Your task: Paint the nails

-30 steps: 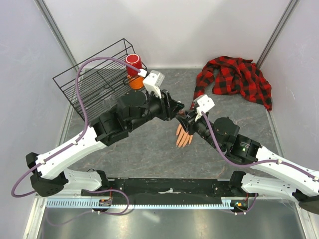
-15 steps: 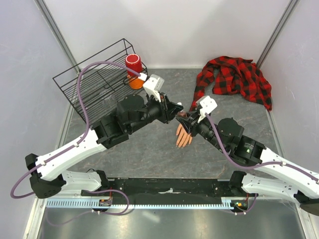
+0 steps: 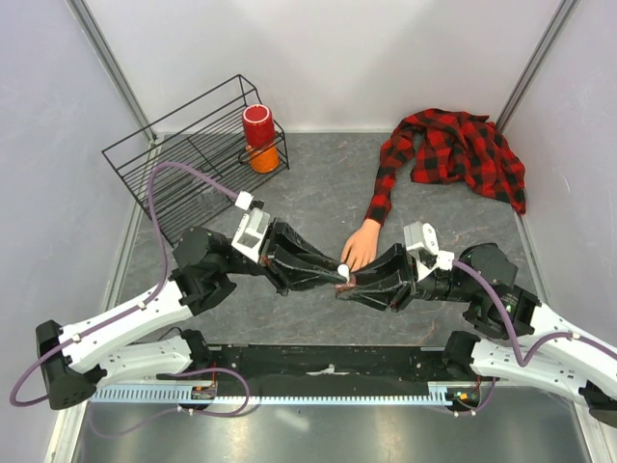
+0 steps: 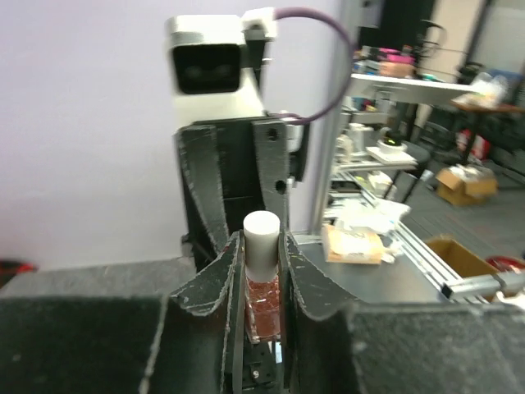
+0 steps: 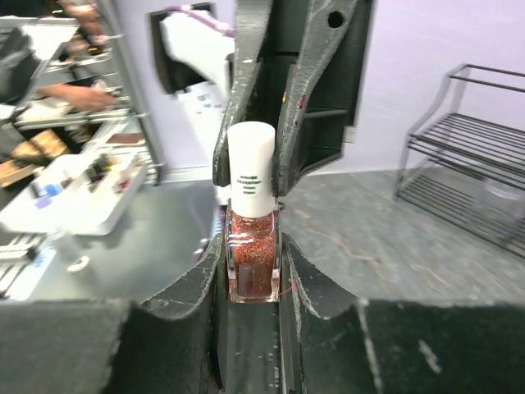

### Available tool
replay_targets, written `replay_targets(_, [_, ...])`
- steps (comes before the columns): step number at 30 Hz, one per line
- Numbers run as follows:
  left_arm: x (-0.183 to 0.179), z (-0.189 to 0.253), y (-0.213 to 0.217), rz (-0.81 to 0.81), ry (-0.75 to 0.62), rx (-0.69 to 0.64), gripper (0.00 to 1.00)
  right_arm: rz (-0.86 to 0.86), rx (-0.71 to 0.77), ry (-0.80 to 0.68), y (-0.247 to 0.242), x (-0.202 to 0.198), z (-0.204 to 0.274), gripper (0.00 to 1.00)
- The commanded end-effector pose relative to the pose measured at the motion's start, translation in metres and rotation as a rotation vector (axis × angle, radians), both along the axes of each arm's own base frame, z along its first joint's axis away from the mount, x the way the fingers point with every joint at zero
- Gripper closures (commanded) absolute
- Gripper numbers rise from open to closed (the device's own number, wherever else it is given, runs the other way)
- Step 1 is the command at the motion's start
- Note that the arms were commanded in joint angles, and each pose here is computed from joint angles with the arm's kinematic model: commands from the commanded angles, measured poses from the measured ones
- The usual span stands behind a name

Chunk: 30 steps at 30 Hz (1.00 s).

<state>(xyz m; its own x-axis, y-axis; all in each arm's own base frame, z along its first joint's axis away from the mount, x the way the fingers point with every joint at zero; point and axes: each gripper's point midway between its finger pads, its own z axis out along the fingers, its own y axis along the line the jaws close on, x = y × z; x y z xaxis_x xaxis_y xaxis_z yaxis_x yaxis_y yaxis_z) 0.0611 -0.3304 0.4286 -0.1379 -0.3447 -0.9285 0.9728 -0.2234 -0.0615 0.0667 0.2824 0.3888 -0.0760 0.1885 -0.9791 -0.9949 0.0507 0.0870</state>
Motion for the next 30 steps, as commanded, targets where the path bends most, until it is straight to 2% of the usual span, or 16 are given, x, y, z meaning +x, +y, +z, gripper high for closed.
replay_targets(1, [-0.027, -0.023, -0.002, -0.175, -0.065, 0.099, 0.98, 0.089, 0.161, -0.093, -0.009, -0.021, 0.055, 1.00])
replay_targets(2, [-0.015, -0.028, -0.004, -0.097, -0.003, 0.151, 0.98, 0.060, 0.147, -0.091, -0.009, -0.016, 0.053, 1.00])
replay_targets(3, [-0.007, -0.027, -0.005, -0.040, -0.004, 0.163, 0.95, 0.029, 0.132, -0.097, -0.008, -0.010, 0.050, 1.00])
replay_targets(4, [0.001, -0.018, -0.002, 0.019, 0.009, 0.166, 0.74, -0.035, 0.102, -0.075, -0.006, 0.003, 0.044, 1.00])
replay_targets(5, [0.016, -0.022, 0.001, 0.121, 0.056, 0.202, 0.62, -0.069, 0.082, -0.074, -0.005, 0.010, 0.040, 1.00])
replay_targets(6, [0.021, -0.012, 0.006, 0.170, 0.044, 0.197, 0.44, -0.115, 0.067, -0.090, -0.005, 0.019, 0.041, 1.00])
replay_targets(7, [0.026, -0.010, 0.010, 0.210, 0.050, 0.201, 0.35, -0.193, 0.010, -0.063, -0.003, 0.036, 0.027, 1.00])
replay_targets(8, [0.034, -0.009, 0.019, 0.284, 0.074, 0.211, 0.29, -0.242, -0.013, -0.058, -0.003, 0.046, 0.023, 1.00])
replay_targets(9, [0.036, -0.004, 0.024, 0.315, 0.061, 0.197, 0.19, -0.282, -0.025, -0.060, -0.004, 0.054, 0.023, 1.00])
replay_targets(12, [0.054, -0.001, 0.043, 0.461, 0.125, 0.203, 0.07, -0.418, -0.080, -0.062, -0.004, 0.082, 0.015, 1.00])
replay_targets(14, [0.074, 0.003, 0.055, 0.588, 0.206, 0.194, 0.06, -0.493, -0.113, -0.046, -0.004, 0.098, 0.008, 1.00])
replay_targets(17, [0.093, 0.000, 0.057, 0.687, 0.286, 0.214, 0.11, -0.557, -0.139, -0.060, -0.001, 0.113, 0.005, 1.00])
replay_targets(20, [0.113, -0.001, 0.050, 0.760, 0.322, 0.228, 0.23, -0.605, -0.152, -0.058, 0.000, 0.124, 0.005, 1.00])
replay_targets(21, [0.117, 0.004, 0.050, 0.779, 0.326, 0.222, 0.30, -0.626, -0.146, -0.056, -0.001, 0.127, 0.008, 1.00])
replay_targets(22, [0.127, -0.004, 0.045, 0.817, 0.339, 0.253, 0.31, -0.641, -0.148, -0.053, -0.002, 0.131, 0.008, 1.00])
replay_targets(30, [0.139, -0.007, 0.031, 0.841, 0.386, 0.274, 0.36, -0.680, -0.136, -0.049, -0.008, 0.134, 0.013, 1.00])
